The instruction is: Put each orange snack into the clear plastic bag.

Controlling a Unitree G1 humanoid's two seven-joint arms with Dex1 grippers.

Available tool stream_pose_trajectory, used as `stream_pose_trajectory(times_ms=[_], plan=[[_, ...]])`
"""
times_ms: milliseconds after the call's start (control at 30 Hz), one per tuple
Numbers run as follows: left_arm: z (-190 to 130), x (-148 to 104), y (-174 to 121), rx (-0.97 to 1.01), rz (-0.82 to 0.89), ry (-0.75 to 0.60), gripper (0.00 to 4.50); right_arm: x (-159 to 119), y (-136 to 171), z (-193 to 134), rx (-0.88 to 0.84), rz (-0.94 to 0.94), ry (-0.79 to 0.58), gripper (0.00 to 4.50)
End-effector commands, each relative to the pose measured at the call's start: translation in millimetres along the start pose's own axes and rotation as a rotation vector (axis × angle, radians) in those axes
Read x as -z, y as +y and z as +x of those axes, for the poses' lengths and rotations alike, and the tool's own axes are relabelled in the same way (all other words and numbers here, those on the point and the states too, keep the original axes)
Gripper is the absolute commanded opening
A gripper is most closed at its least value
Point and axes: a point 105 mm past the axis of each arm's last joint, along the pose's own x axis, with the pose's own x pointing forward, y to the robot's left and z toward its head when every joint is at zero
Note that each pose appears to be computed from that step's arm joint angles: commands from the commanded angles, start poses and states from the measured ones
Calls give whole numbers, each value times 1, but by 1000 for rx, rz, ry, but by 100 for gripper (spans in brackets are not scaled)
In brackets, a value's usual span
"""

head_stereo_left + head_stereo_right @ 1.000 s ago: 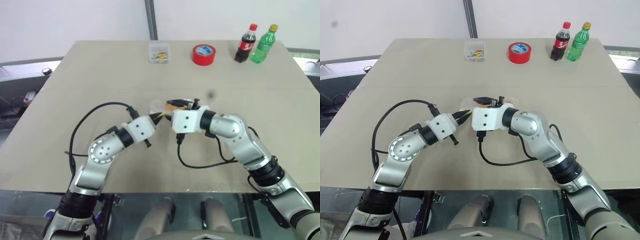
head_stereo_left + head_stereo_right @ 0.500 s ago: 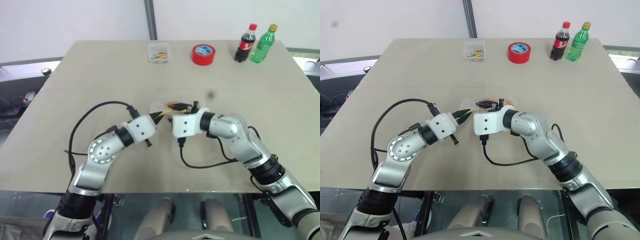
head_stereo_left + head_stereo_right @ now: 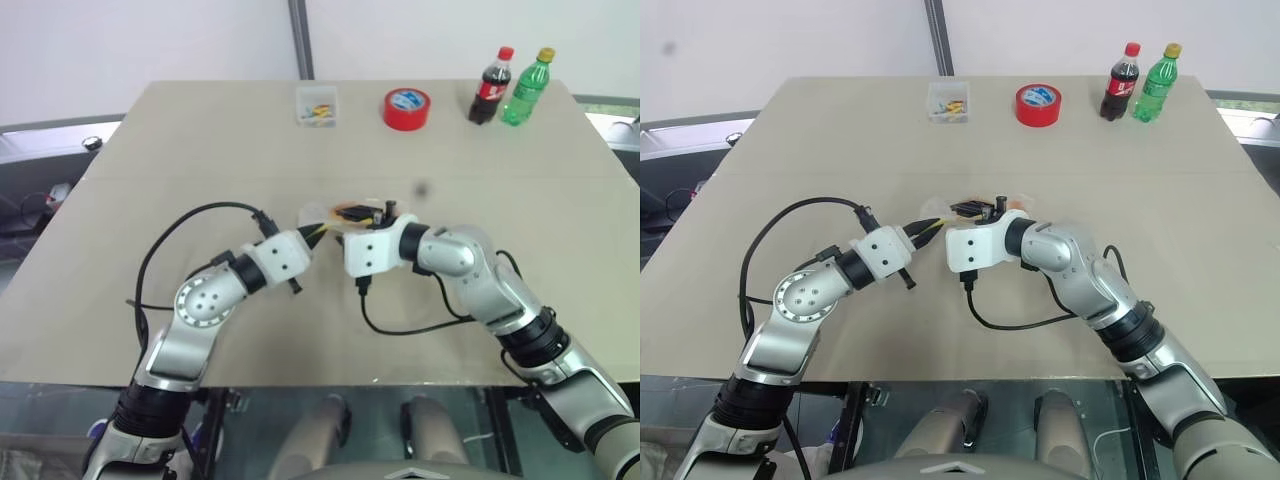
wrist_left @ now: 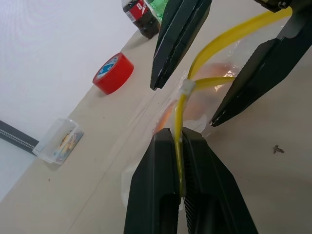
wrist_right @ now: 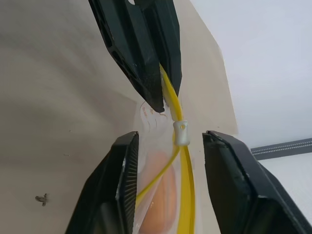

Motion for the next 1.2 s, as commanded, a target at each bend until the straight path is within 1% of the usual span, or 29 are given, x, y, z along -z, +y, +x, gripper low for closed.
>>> stream_pose_trajectory(times_ms=[33, 633, 1100, 1167, 1200], plan=[[0, -10, 6, -17, 43, -29, 0, -10, -16, -4, 55, -44, -32, 55], [0, -8, 6, -19, 39, -18, 0, -18, -14, -4, 51, -34, -61, 55], [-1, -8, 5, -23, 35, -17, 0, -13, -15, -5, 52, -19, -41, 55], [-1, -8, 5, -24, 35, -16, 0, -13, -15, -5, 53, -19, -41, 2], [-1, -8, 5, -24, 35, -16, 0, -14, -15, -5, 53, -19, -41, 2]])
